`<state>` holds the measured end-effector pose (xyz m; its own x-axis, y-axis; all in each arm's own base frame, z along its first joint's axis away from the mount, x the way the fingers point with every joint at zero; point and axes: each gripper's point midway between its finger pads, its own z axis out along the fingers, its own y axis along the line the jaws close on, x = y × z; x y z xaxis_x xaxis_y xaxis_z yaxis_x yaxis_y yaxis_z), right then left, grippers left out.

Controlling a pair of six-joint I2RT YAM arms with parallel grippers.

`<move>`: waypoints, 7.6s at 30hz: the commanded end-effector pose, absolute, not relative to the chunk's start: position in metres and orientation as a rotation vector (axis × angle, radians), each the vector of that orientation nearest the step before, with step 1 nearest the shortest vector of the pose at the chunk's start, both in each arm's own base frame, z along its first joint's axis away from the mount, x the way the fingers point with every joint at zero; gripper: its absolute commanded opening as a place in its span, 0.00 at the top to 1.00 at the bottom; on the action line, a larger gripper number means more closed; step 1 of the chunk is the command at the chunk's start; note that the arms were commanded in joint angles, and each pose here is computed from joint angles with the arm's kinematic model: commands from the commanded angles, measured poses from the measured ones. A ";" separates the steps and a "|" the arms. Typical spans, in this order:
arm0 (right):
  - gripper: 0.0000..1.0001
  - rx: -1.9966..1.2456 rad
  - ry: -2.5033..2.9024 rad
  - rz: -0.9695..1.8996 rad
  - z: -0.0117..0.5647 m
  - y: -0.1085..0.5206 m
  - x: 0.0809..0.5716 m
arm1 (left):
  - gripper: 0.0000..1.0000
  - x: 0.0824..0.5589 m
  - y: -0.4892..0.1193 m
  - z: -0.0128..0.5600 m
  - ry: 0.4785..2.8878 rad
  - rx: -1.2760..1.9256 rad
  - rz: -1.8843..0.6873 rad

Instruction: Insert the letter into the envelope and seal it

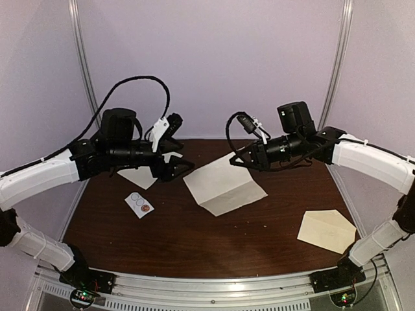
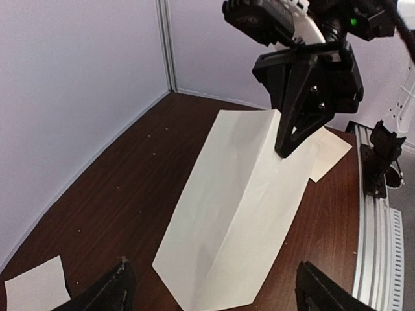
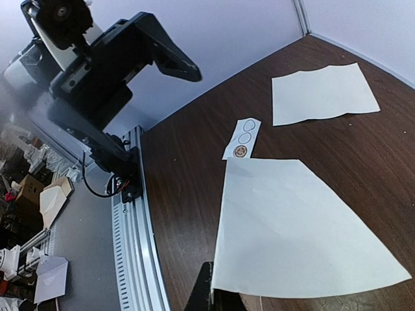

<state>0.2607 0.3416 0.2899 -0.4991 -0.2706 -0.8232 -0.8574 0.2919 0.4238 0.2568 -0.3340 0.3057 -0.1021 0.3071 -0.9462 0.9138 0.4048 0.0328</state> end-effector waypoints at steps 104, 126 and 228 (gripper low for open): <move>1.00 -1.345 1.794 1.056 0.305 0.355 0.213 | 0.76 0.186 -0.375 0.227 1.659 1.566 -1.074; 1.00 -1.291 1.866 0.924 0.311 0.328 0.215 | 0.98 0.203 -0.362 0.216 1.731 1.541 -0.888; 0.37 -0.536 1.659 1.307 0.331 0.403 0.258 | 1.00 0.232 -0.337 0.331 1.396 1.070 -1.211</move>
